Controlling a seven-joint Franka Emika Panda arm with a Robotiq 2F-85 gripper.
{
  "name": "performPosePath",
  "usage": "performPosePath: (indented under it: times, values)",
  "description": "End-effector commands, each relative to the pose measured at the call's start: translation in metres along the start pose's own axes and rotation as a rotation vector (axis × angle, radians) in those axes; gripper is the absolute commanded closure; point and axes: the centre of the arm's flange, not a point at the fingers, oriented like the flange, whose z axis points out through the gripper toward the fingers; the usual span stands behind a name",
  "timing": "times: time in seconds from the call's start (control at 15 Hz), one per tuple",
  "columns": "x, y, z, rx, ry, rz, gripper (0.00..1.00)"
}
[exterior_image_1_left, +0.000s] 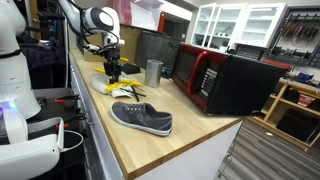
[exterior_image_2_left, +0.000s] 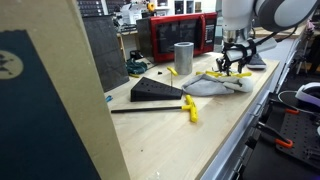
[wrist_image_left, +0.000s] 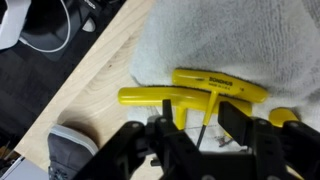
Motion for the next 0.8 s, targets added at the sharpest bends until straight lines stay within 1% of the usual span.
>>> performPosePath:
  times: [0.0, 0.13, 0.2, 0.33, 0.4, 0.47, 0.6, 0.73]
  values:
    - [-0.018, 0.014, 0.014, 0.001, 0.015, 0.017, 0.79]
    - [-0.020, 0.013, 0.013, 0.006, 0.020, 0.019, 0.94]
    - [-0.020, 0.013, 0.014, 0.005, 0.022, 0.018, 0.99]
    - [-0.019, 0.014, 0.011, 0.008, 0.025, 0.022, 1.00]
    - [-0.019, 0.016, 0.009, 0.012, 0.020, 0.022, 0.97]
    - [-0.017, 0.018, 0.007, 0.017, 0.011, 0.024, 0.97]
    - [-0.008, 0.024, -0.005, 0.040, -0.050, 0.020, 0.97]
    - [0.011, 0.030, -0.016, 0.089, -0.163, 0.001, 0.97]
